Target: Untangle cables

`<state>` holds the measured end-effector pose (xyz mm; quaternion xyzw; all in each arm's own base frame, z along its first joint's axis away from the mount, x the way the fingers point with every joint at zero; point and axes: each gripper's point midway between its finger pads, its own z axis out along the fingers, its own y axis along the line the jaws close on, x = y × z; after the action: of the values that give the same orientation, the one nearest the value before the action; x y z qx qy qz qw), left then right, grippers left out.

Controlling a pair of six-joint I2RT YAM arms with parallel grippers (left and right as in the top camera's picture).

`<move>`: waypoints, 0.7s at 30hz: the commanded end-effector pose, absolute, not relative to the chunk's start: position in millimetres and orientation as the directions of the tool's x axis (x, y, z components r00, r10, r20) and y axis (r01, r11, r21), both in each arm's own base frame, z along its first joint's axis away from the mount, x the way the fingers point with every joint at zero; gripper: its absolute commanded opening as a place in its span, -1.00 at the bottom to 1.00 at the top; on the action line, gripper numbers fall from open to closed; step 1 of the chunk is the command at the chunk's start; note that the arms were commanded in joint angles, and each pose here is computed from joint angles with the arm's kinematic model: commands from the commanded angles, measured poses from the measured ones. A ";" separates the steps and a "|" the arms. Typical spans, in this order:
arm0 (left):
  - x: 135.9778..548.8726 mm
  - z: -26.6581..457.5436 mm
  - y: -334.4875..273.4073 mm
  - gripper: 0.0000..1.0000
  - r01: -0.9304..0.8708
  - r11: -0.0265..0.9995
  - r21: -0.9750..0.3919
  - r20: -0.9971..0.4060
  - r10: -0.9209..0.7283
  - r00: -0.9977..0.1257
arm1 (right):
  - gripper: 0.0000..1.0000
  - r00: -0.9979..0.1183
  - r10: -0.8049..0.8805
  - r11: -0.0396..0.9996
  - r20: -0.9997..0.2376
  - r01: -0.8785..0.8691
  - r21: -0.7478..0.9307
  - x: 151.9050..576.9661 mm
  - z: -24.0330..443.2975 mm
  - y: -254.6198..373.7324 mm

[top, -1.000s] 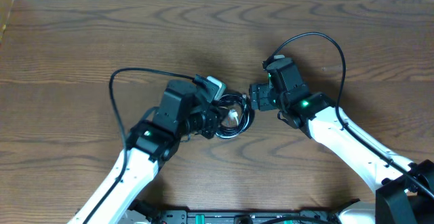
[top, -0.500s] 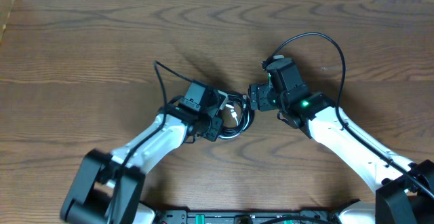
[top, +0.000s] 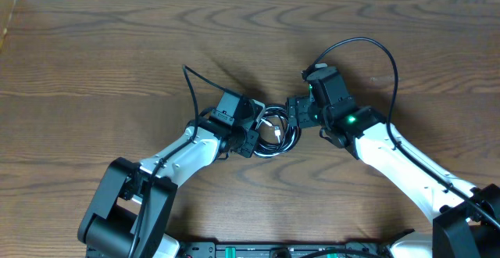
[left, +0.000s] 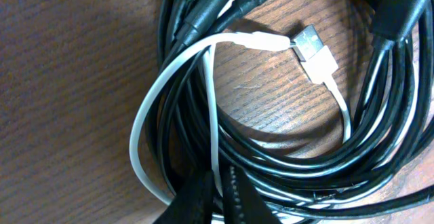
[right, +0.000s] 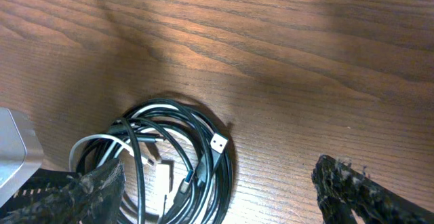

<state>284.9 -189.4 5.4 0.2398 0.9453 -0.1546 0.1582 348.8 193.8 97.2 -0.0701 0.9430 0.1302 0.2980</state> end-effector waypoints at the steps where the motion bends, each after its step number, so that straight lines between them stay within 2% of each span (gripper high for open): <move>1: 284.4 -0.3 -187.9 -0.42 0.503 0.840 -0.206 -0.356 0.414 -0.838 | 0.71 -0.807 -0.035 0.955 -0.589 -0.200 0.218 352.2 103.1 194.9; 2: 284.7 0.6 -188.2 -0.25 0.503 0.839 -0.206 -0.358 0.413 -0.837 | 0.71 -0.807 -0.035 0.955 -0.589 -0.201 0.218 352.1 103.1 194.8; 5: 287.1 8.6 -189.5 0.00 0.505 0.838 -0.206 -0.380 0.406 -0.831 | 0.72 -0.807 -0.035 0.955 -0.590 -0.200 0.218 352.2 103.3 194.8; 7: 290.4 20.7 -191.2 0.08 0.512 0.835 -0.204 -0.414 0.400 -0.817 | 0.72 -0.807 -0.035 0.955 -0.590 -0.200 0.217 352.3 103.2 194.8; 15: 300.5 72.1 -196.3 0.11 0.539 0.821 -0.189 -0.553 0.365 -0.749 | 0.72 -0.802 -0.032 0.954 -0.597 -0.202 0.221 353.9 104.6 195.7; 21: 307.9 67.7 -188.8 0.11 0.516 0.845 -0.140 -0.554 0.365 -0.748 | 0.72 -0.803 -0.033 0.954 -0.595 -0.202 0.220 353.7 103.6 195.6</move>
<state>301.5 -197.2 73.4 0.2473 0.9175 -0.1709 0.2605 350.6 194.8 98.8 -0.0699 0.9414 0.1322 0.3024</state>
